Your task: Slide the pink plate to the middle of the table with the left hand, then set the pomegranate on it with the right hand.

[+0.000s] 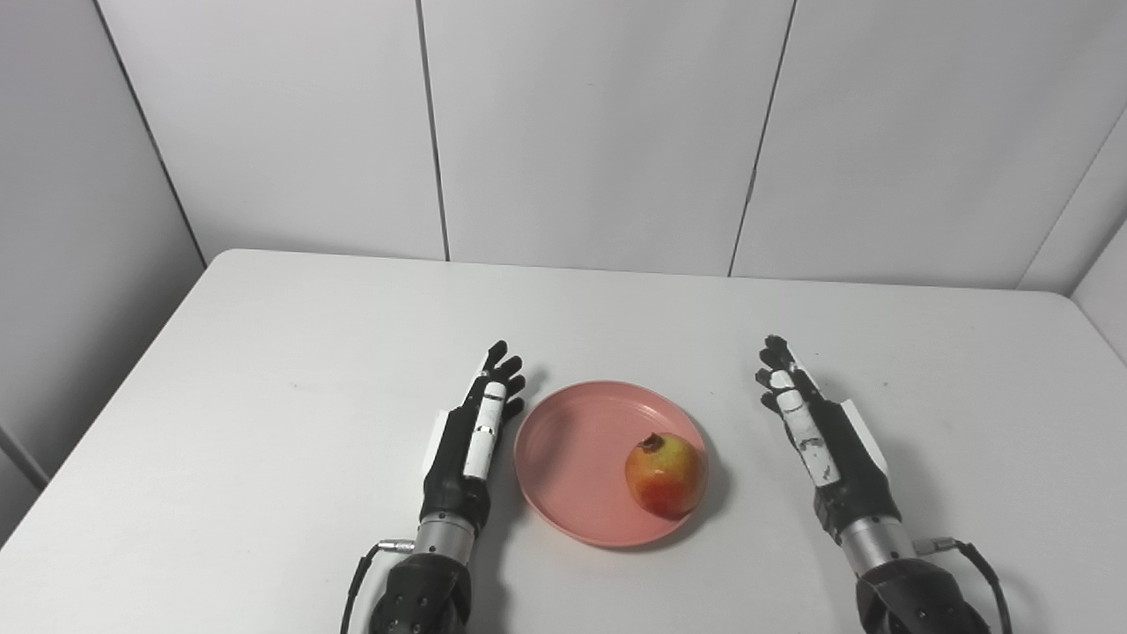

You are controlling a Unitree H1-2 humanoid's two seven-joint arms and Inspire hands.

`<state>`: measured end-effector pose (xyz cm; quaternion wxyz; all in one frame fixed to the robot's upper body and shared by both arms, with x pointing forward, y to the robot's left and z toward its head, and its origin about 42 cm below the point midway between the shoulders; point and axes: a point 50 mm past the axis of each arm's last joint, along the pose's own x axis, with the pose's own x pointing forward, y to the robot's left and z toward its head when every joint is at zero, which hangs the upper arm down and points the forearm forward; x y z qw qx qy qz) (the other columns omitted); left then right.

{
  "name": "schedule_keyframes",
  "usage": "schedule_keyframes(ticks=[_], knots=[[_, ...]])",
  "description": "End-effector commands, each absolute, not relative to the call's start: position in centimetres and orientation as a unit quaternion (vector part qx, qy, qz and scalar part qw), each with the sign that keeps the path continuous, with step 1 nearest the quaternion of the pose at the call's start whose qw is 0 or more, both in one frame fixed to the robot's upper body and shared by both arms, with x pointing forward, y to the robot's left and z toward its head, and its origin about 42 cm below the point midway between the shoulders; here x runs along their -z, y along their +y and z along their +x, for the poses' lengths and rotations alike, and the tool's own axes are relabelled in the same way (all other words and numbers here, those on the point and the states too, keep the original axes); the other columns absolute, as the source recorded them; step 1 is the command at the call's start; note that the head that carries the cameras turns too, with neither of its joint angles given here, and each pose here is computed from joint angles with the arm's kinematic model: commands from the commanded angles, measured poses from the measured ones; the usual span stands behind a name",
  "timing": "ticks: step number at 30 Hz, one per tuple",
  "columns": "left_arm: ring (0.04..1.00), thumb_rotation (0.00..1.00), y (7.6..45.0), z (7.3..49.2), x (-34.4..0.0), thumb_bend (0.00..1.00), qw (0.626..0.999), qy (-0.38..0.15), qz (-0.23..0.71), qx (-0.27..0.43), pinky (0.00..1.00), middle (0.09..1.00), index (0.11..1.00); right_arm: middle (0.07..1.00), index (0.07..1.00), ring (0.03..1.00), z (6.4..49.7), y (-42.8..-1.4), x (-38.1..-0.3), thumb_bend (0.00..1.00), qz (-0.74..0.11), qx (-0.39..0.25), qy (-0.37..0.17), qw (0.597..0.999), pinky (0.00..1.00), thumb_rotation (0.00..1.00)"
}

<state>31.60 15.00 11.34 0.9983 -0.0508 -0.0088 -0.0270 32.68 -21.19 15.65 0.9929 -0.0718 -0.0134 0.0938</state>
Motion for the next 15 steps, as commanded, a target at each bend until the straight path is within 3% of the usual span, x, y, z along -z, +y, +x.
schedule_keyframes(ticks=[1,15], knots=[[0.930,1.00,14.99,31.49,-11.85,0.38,0.998,-0.017,-0.051,0.032,0.92,0.943,0.943,0.970,0.971,0.949,32.97,-21.20,-16.57,0.44,-0.066,-0.107,-0.042,0.991,0.93,1.00],[0.942,1.00,15.35,31.24,-11.72,0.36,0.998,-0.009,-0.045,0.034,0.94,0.955,0.956,1.000,0.999,0.986,32.52,-20.73,-15.75,0.37,-0.026,-0.140,-0.038,0.989,0.97,1.00]])
